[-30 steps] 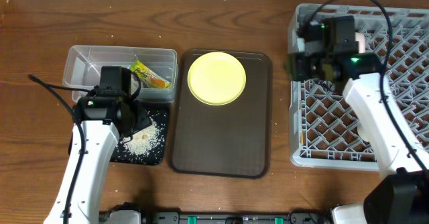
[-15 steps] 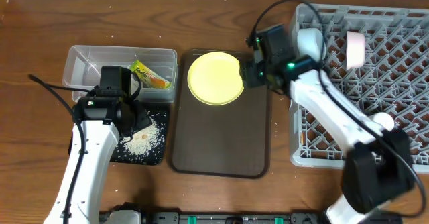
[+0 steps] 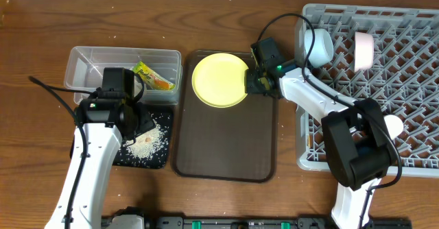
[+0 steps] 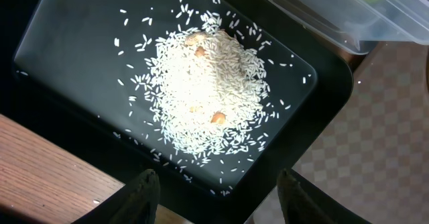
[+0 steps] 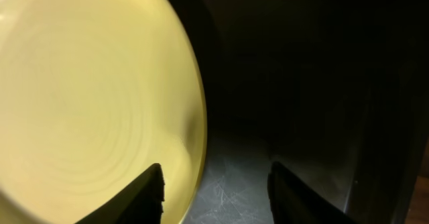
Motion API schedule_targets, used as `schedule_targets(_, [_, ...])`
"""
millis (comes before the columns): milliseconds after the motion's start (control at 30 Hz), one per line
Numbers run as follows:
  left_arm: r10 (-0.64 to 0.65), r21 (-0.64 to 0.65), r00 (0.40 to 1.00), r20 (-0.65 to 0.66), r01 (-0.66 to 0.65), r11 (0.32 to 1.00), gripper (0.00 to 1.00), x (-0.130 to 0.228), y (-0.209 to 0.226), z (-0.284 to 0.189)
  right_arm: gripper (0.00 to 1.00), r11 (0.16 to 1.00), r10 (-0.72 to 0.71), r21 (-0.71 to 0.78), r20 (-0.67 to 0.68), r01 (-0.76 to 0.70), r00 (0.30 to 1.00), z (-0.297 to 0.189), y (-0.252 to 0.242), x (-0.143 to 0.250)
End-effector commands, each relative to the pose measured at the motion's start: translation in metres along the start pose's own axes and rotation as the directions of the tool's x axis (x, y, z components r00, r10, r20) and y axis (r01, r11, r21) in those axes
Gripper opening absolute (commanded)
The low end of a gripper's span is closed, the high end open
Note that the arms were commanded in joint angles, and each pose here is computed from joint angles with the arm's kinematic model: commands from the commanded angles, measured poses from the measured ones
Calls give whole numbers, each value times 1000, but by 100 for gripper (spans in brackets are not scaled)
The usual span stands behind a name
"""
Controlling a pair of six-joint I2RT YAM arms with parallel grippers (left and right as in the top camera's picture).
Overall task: Sort waste into correct bins and load items into the dishwasher rack
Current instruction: 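Reach the right gripper to the yellow plate and grip its edge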
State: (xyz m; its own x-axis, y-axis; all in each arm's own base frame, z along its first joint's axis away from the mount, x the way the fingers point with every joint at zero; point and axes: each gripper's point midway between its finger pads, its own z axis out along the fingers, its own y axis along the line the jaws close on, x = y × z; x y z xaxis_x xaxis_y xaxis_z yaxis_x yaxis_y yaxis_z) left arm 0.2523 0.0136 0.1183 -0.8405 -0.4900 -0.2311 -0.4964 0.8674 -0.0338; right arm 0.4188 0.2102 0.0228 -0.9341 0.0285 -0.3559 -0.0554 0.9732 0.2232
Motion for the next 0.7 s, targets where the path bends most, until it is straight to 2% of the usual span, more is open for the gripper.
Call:
schedule_targets(0, [-19, 0, 1000, 11, 19, 1000, 59, -3, 1, -3, 47, 999, 40, 6, -19, -40, 999, 8, 2, 5])
schedule_targets(167, [-19, 0, 1000, 11, 19, 1000, 59, -3, 1, -3, 37, 998, 64, 25, -57, -62, 996, 13, 1, 16])
schedule_targets(467, [-19, -1, 1000, 10, 19, 1000, 59, -3, 1, -3, 2, 998, 60, 28, -74, -58, 995, 13, 2, 21])
schedule_targets(667, [-19, -1, 1000, 10, 19, 1000, 59, -3, 1, -3, 1, 998, 59, 37, -86, -56, 995, 8, -2, 23])
